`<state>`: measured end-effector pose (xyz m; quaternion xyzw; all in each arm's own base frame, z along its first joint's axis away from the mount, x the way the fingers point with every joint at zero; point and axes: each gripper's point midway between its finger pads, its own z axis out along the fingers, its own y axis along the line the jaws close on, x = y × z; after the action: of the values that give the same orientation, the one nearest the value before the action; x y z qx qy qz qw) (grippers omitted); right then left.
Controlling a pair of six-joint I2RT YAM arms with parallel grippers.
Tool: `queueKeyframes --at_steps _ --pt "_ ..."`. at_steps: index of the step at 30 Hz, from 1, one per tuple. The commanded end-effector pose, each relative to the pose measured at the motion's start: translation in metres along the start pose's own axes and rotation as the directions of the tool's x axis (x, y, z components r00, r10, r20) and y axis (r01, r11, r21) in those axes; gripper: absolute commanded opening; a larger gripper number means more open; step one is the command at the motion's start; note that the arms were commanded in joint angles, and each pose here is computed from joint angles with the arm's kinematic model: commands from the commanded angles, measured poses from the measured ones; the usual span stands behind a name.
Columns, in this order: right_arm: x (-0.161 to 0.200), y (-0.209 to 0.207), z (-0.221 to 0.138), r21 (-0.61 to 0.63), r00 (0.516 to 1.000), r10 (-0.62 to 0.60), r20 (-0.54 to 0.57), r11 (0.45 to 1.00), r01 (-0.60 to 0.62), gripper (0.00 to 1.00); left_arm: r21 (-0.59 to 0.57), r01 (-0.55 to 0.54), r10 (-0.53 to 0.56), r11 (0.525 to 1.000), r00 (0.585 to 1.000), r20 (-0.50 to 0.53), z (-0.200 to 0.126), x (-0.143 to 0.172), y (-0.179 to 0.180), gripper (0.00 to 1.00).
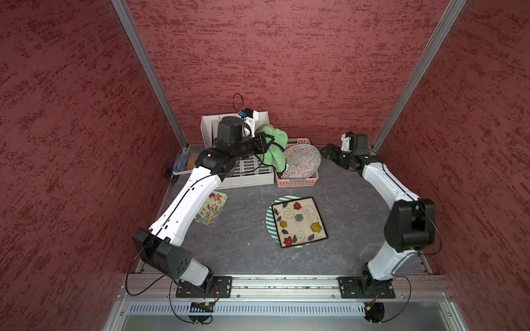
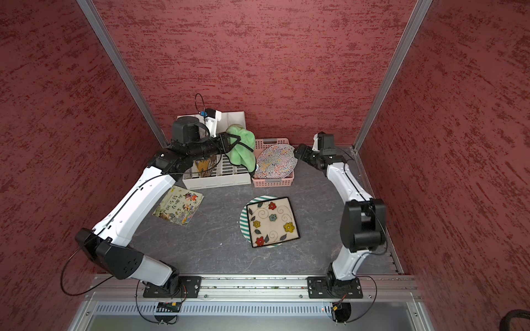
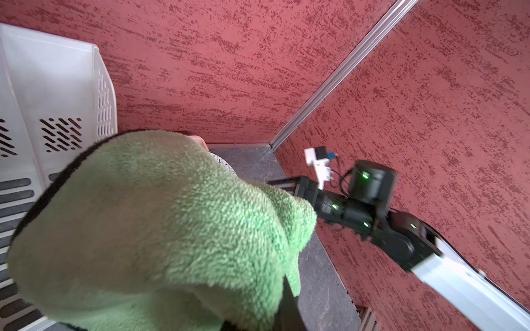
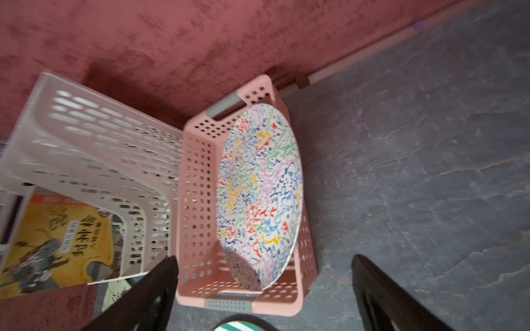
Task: Wipe the wet plate dry
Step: Pick up the plate from the bin.
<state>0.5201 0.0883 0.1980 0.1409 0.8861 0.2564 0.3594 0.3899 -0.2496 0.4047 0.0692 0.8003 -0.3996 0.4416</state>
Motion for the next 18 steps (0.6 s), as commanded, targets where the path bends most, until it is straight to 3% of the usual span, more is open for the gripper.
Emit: queueKeyframes --at_steps 1,5,12,16,18 --pt "0.001 -0.015 0.033 0.047 0.997 0.011 -0.079 0.999 -0.008 0.97 0.062 -0.01 0.011 0.998 1.0 -0.008 0.006 0.005 -0.017 0.0" --pt "-0.006 -0.015 0.07 0.007 0.995 0.008 -0.102 1.0 -0.007 0.92 0.06 0.012 -0.011 0.998 1.0 -0.016 0.01 0.012 -0.017 0.0" --pt "0.001 -0.014 0.098 -0.049 0.987 0.022 -0.161 0.998 -0.03 0.51 0.037 0.037 -0.036 0.999 0.999 -0.018 0.012 0.017 -0.009 0.0" --pt "0.017 -0.02 0.116 -0.068 0.975 0.041 -0.218 0.996 -0.057 0.46 0.038 0.038 -0.037 0.999 0.999 -0.025 0.011 0.018 -0.009 0.0" --pt "0.017 -0.022 0.118 -0.066 0.976 0.045 -0.214 0.996 -0.061 0.34 0.032 0.039 -0.038 0.999 0.999 -0.029 0.008 0.019 -0.009 0.0"
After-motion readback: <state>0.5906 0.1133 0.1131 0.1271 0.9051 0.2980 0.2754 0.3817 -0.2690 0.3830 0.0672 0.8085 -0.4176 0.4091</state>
